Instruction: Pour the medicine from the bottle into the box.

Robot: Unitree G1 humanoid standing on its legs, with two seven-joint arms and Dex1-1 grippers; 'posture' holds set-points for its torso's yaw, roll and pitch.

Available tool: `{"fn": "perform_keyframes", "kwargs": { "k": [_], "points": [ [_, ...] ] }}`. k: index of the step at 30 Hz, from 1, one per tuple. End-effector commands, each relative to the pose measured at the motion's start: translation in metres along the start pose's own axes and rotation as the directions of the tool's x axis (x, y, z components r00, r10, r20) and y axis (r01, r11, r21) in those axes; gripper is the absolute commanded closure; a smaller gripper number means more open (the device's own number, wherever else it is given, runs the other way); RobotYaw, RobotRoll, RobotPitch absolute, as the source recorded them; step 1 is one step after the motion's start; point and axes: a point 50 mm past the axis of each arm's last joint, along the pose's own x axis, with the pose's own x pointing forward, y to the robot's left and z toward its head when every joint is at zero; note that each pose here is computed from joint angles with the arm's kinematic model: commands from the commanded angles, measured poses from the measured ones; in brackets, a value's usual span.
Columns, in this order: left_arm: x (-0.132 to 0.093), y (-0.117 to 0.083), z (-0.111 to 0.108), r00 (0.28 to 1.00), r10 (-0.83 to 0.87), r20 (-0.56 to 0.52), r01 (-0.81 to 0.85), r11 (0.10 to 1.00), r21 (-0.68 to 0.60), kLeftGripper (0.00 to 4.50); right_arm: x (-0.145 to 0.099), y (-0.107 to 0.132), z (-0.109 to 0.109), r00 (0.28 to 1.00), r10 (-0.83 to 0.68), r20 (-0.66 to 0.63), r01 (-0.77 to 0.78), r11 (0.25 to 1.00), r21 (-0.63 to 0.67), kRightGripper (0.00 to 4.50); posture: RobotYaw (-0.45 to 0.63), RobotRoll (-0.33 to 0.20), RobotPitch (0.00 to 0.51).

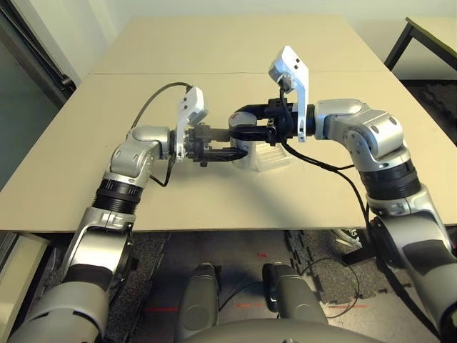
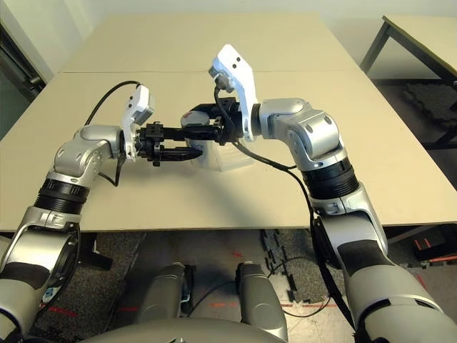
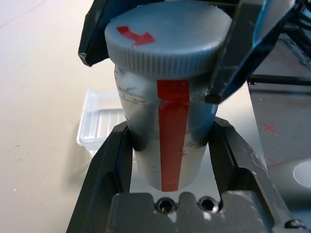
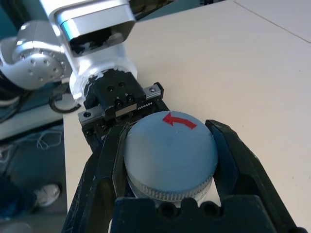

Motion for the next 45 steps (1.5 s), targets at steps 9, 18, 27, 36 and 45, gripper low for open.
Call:
{"fn": "perform_keyframes", "kwargs": {
  "k": [9, 18, 27, 36, 45],
  "points": [
    [0.001, 0.000, -0.025, 0.995, 0.026, -0.098, -0.030, 0.999, -0.040, 2.02, -0.017, -0.032, 0.031, 0.956, -0.235, 0.176, 0.237, 0.971, 0.014, 1.91, -0.04, 0.000, 0.097],
    [0.000, 0.002, -0.030, 0.992, 0.050, -0.116, -0.053, 0.998, -0.021, 2.02, -0.011, -0.020, 0.042, 0.964, -0.143, 0.223, 0.144, 0.989, 0.012, 1.91, -0.03, 0.000, 0.094],
    [0.000, 0.006, -0.031, 0.990, 0.082, -0.113, -0.081, 0.997, 0.019, 2.02, -0.006, 0.012, 0.051, 0.974, 0.066, 0.215, -0.059, 0.998, -0.039, 1.91, -0.04, 0.000, 0.088],
    [0.000, 0.011, -0.034, 0.988, 0.102, -0.119, -0.099, 0.995, 0.032, 2.04, -0.006, 0.033, 0.055, 0.956, 0.188, 0.226, -0.186, 0.982, -0.033, 1.91, -0.04, 0.000, 0.082],
    [0.000, 0.016, -0.031, 0.986, 0.131, -0.102, -0.127, 0.991, 0.053, 2.04, -0.008, 0.006, 0.047, 0.974, -0.030, 0.226, 0.027, 1.000, 0.014, 1.91, -0.04, 0.000, 0.083]
  ]
}}
